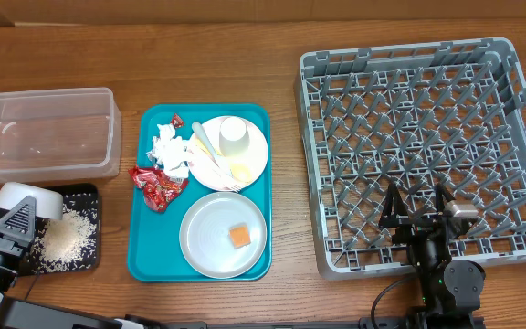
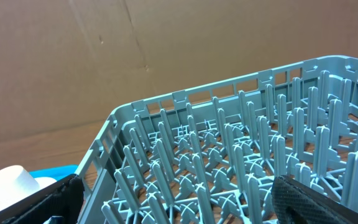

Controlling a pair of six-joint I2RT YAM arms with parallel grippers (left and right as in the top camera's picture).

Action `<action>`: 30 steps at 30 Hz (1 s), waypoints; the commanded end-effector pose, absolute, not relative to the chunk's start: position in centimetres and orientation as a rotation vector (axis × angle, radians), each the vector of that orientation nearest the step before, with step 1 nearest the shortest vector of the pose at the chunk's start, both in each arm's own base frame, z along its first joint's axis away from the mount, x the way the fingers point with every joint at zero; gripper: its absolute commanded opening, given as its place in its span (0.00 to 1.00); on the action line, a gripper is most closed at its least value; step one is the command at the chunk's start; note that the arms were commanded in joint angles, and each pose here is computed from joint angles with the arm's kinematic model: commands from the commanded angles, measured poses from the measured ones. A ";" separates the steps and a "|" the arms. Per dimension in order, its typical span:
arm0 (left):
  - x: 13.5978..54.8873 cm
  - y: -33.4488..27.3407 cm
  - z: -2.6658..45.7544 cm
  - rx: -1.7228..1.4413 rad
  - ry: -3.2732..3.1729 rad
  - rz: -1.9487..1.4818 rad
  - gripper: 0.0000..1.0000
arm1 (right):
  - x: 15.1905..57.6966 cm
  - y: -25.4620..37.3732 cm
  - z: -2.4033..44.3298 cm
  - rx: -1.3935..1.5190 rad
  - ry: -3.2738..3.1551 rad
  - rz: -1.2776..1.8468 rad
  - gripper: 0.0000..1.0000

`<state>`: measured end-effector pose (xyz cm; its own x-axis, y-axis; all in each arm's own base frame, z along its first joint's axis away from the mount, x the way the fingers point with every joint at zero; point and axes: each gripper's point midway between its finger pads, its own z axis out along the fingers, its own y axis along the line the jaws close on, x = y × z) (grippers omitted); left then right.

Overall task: Sort waste into correct bins and load items into the dishwasher rack
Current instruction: 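Tip the bowl with the left gripper to pour rice onto black tray, then set the empty bowl down on the teal tray with the left gripper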

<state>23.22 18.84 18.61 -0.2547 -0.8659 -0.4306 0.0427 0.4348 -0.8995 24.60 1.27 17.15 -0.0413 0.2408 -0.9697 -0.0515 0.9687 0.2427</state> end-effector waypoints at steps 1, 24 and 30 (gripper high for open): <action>23.0 18.3 18.4 -0.767 1.582 -1.055 0.04 | 24.6 1.0 17.0 0.151 1.592 0.223 1.00; 25.1 10.5 28.0 -0.726 2.058 -0.455 0.04 | 24.6 1.0 17.0 0.151 1.592 0.223 1.00; 24.2 6.6 25.6 -0.653 2.334 -0.310 0.04 | 24.6 1.0 17.0 0.151 1.592 0.223 1.00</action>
